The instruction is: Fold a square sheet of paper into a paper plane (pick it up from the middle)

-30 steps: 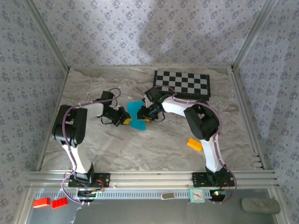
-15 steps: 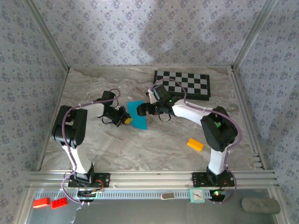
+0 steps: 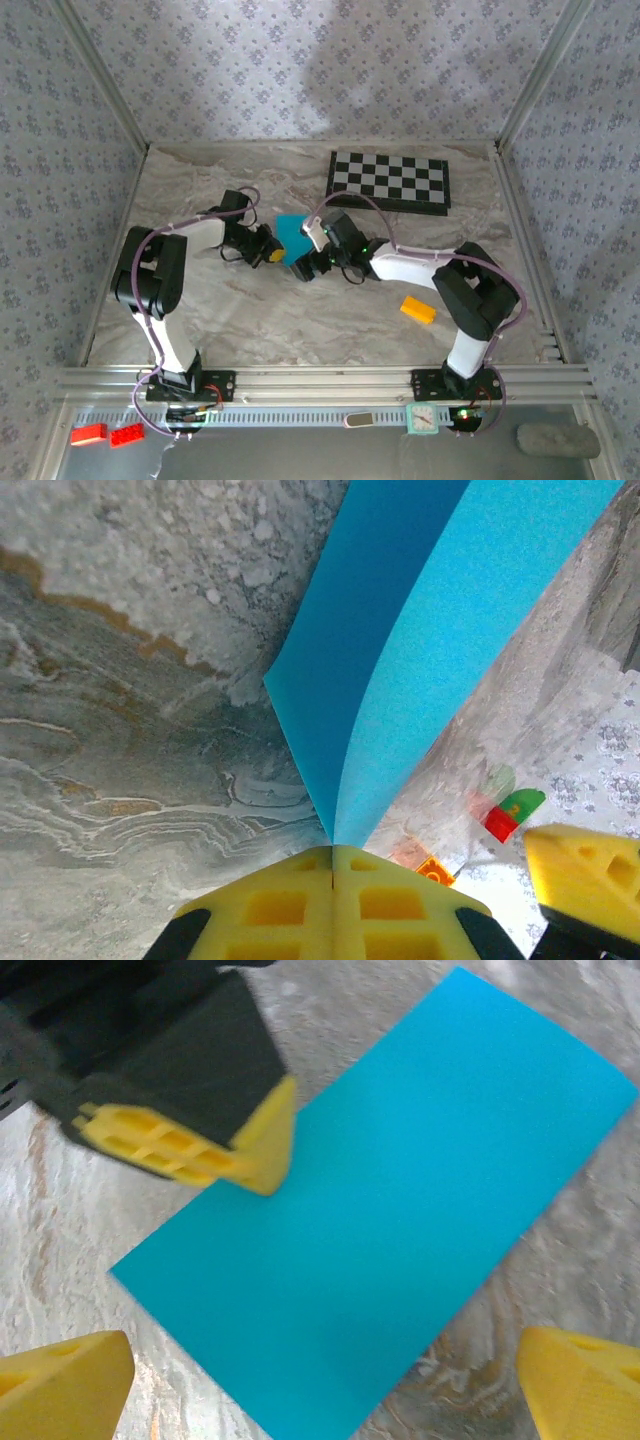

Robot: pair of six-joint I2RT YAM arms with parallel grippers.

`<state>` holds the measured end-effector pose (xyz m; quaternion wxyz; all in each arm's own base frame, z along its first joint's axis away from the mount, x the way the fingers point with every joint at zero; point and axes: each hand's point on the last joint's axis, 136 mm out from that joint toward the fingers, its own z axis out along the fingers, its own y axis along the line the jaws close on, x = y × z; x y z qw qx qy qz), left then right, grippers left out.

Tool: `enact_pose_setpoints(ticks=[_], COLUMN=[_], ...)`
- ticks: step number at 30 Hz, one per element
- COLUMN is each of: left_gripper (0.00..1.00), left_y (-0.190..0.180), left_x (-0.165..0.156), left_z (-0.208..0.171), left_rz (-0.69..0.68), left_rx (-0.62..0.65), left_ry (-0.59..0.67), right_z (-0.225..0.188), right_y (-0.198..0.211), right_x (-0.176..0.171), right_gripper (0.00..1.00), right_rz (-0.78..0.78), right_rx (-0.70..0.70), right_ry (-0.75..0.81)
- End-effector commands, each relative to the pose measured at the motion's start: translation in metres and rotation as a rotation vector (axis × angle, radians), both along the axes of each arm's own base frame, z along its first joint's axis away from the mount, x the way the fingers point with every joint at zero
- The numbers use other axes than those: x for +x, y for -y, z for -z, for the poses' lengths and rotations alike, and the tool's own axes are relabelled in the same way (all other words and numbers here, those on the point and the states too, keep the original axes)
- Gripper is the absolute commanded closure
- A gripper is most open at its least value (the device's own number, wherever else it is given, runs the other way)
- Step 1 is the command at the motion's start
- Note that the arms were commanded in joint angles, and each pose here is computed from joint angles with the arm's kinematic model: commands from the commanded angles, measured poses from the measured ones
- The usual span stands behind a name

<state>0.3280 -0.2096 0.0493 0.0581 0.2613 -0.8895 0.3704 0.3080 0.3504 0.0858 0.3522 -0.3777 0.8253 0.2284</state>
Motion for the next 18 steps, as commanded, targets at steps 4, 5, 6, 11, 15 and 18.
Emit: enact_pose_setpoints(ticks=[4, 5, 6, 11, 15, 18], left_gripper=[1.00, 1.00, 1.00, 1.00, 1.00, 1.00], left_y=[0.002, 0.001, 0.001, 0.002, 0.002, 0.003], left_x=[-0.002, -0.002, -0.002, -0.001, -0.002, -0.003], left_z=[-0.009, -0.010, -0.010, -0.011, -0.011, -0.011], left_rz=[0.003, 0.002, 0.002, 0.003, 0.003, 0.006], left_rx=[0.004, 0.005, 0.005, 0.005, 0.007, 0.007], left_ry=[-0.001, 0.001, 0.001, 0.002, 0.001, -0.003], right_z=[-0.007, -0.002, 0.001, 0.015, 0.019, 0.014], right_y=[-0.021, -0.022, -0.024, -0.033, -0.037, -0.036], right_x=[-0.007, -0.007, -0.007, -0.011, -0.007, 0.000], right_gripper=[0.07, 0.10, 0.12, 0.19, 0.25, 0.33], right_rz=[-0.133, -0.138, -0.145, -0.209, -0.220, -0.185], right_rx=[-0.020, -0.050, -0.072, -0.133, -0.159, -0.158], right_ry=[0.184, 0.199, 0.219, 0.293, 0.337, 0.363])
